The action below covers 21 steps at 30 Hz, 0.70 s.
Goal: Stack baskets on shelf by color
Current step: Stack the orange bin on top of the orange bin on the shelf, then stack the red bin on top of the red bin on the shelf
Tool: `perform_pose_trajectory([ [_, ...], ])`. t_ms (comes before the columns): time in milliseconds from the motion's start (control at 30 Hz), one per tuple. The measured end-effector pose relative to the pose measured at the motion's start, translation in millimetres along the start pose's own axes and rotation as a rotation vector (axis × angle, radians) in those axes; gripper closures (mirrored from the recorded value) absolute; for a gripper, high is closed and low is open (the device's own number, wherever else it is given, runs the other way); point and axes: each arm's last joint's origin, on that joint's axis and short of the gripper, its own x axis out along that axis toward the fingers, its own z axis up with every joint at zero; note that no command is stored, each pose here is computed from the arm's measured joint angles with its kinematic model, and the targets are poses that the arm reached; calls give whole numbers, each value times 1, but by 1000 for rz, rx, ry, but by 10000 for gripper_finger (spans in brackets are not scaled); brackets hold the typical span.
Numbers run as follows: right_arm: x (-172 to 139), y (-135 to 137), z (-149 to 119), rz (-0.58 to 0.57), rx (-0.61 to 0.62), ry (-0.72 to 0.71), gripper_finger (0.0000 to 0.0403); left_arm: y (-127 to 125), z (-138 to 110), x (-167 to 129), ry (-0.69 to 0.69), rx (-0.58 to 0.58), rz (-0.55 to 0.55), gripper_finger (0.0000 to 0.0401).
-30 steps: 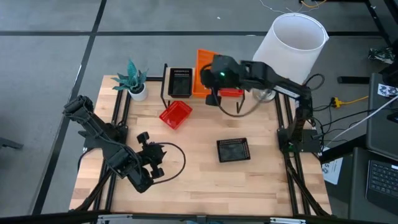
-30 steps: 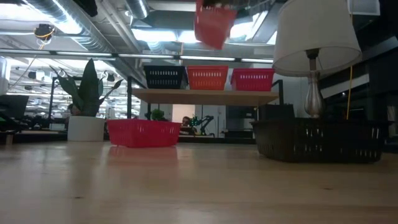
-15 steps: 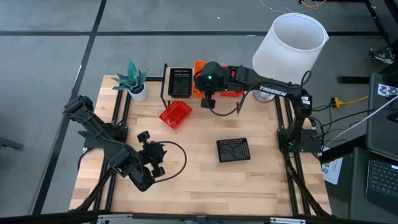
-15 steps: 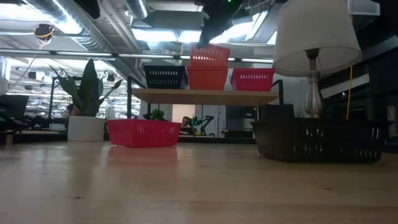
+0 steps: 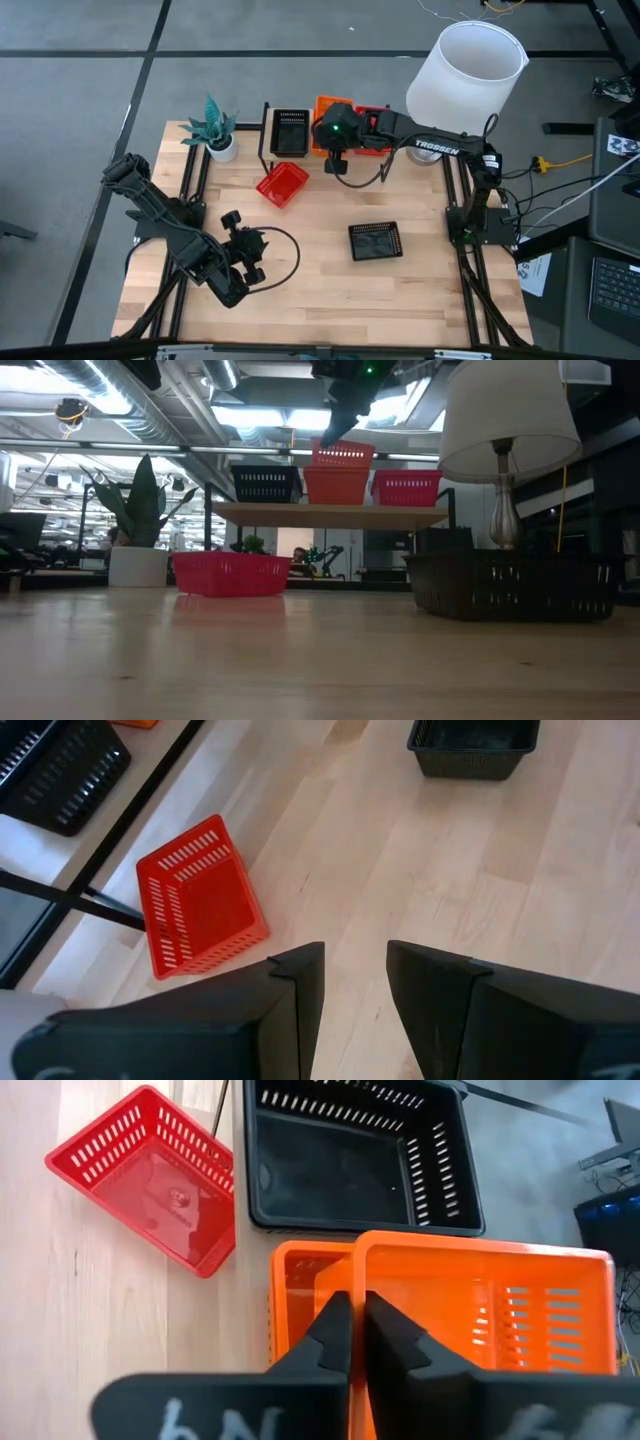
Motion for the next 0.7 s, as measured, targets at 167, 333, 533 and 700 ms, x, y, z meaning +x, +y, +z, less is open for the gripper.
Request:
perform_pose_trajectory([
  [167, 0, 0, 0, 1, -3, 3, 357, 0, 0, 0, 0, 0, 0, 297],
  [333, 0, 0, -1, 2, -9, 7, 313, 0, 0, 0, 0, 0, 0, 297],
  [533, 0, 1, -3, 11, -25, 28, 275, 0, 0, 0, 0, 0, 0, 297],
  [700, -17, 3, 5, 22, -10, 22, 258, 0, 0, 0, 0, 0, 0, 297],
])
